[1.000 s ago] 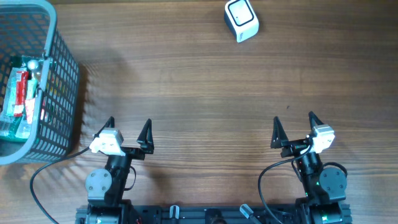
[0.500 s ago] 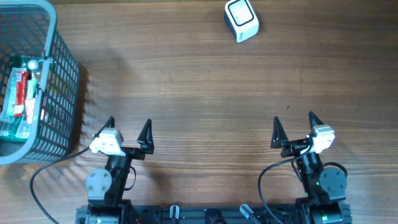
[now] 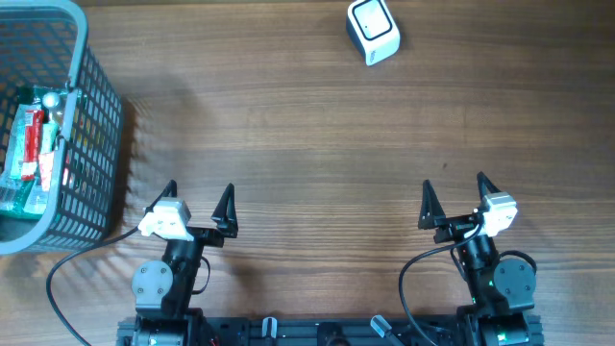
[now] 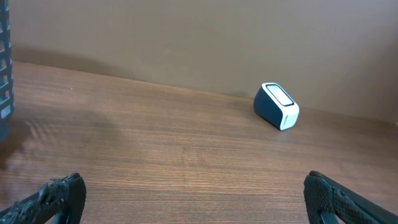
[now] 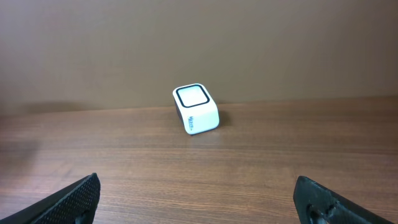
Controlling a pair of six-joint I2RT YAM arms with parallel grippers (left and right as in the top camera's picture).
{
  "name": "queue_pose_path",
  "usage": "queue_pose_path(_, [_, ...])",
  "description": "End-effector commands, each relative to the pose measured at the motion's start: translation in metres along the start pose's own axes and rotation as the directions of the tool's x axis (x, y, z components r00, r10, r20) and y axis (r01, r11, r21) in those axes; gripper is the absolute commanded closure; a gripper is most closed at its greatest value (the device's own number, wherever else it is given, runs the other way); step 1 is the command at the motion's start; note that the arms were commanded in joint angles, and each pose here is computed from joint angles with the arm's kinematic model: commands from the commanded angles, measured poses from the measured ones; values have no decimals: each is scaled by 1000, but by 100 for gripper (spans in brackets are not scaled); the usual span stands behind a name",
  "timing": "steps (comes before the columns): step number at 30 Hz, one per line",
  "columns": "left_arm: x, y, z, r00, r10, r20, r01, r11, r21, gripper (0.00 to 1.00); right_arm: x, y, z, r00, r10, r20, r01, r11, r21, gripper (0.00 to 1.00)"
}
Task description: Scan the item barcode
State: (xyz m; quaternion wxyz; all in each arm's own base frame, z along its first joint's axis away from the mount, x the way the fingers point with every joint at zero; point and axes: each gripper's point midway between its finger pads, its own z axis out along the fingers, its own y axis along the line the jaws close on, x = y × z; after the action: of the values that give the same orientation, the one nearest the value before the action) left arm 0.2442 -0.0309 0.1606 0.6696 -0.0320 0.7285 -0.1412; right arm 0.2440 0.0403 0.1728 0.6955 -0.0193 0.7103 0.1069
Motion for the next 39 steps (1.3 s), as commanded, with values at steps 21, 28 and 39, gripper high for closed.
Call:
queue_pose_path(21, [-28, -8, -5, 997, -42, 63, 40, 999, 21, 0, 0, 1, 0, 1000, -18, 1, 18, 1000, -5, 0])
queue_pose_path(28, [-127, -37, -36, 994, -85, -71, 84, 996, -20, 0, 0, 1, 0, 1000, -18, 1, 18, 1000, -5, 0])
queue_pose_path(39, [-213, -52, 16, 814, -73, -577, -8, 991, -137, 0, 0, 1, 0, 1000, -18, 1, 18, 1000, -5, 0])
